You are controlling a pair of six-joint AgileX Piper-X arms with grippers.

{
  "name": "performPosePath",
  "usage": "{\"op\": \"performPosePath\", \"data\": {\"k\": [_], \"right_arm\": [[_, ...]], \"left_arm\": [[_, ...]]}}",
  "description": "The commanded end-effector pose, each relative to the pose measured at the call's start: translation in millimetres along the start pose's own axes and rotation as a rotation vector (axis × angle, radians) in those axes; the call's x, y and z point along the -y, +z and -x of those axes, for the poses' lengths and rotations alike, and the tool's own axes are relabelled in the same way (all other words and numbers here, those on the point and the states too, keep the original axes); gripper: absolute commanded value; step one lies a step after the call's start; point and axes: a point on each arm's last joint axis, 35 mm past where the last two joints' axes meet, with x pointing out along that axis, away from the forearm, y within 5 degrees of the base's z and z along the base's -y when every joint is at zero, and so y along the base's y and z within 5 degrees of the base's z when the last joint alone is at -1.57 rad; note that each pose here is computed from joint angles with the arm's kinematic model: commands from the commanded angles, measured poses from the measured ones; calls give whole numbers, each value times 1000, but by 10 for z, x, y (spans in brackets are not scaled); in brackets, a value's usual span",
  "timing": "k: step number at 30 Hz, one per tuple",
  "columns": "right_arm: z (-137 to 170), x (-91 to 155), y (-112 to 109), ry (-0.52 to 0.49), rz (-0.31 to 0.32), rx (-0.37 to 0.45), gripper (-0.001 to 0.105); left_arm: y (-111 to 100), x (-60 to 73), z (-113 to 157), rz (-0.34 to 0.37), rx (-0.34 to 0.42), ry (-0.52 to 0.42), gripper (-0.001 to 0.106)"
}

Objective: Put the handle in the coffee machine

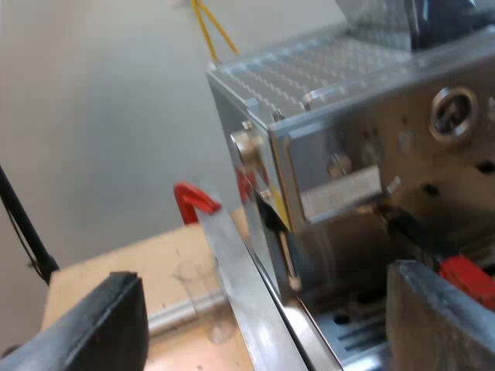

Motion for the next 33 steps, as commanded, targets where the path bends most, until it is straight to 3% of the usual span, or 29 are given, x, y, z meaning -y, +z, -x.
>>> {"op": "performPosePath", "data": {"k": [1, 4, 5, 10, 15, 19, 22, 26, 33], "right_arm": [[140, -1, -17, -8, 10, 27, 74], [246, -10, -62, -12, 10, 38, 74], [255, -11, -64, -13, 10, 41, 74], [513, -52, -238, -19, 40, 58, 74], [492, -108, -431, 12, 6, -88, 74], [414, -139, -495, 36, 6, -119, 74], [326, -143, -498, 28, 3, -92, 74], [180, -149, -503, 13, 1, -41, 74], [-68, -222, -714, 34, 3, -111, 74]], "left_arm": [[-12, -11, -44, 20, -38, -7, 66], [-34, -10, -43, 25, -57, -7, 66], [-76, 0, -12, 39, -105, -9, 66], [-92, 1, -11, 43, -119, -9, 66], [-89, 1, -12, 43, -116, -9, 66], [-69, -3, -24, 36, -95, -9, 66], [-44, -11, -49, 40, -64, -7, 66], [-43, -60, -162, 115, -16, 39, 66], [-221, -134, -389, 130, -58, 79, 66]]}}
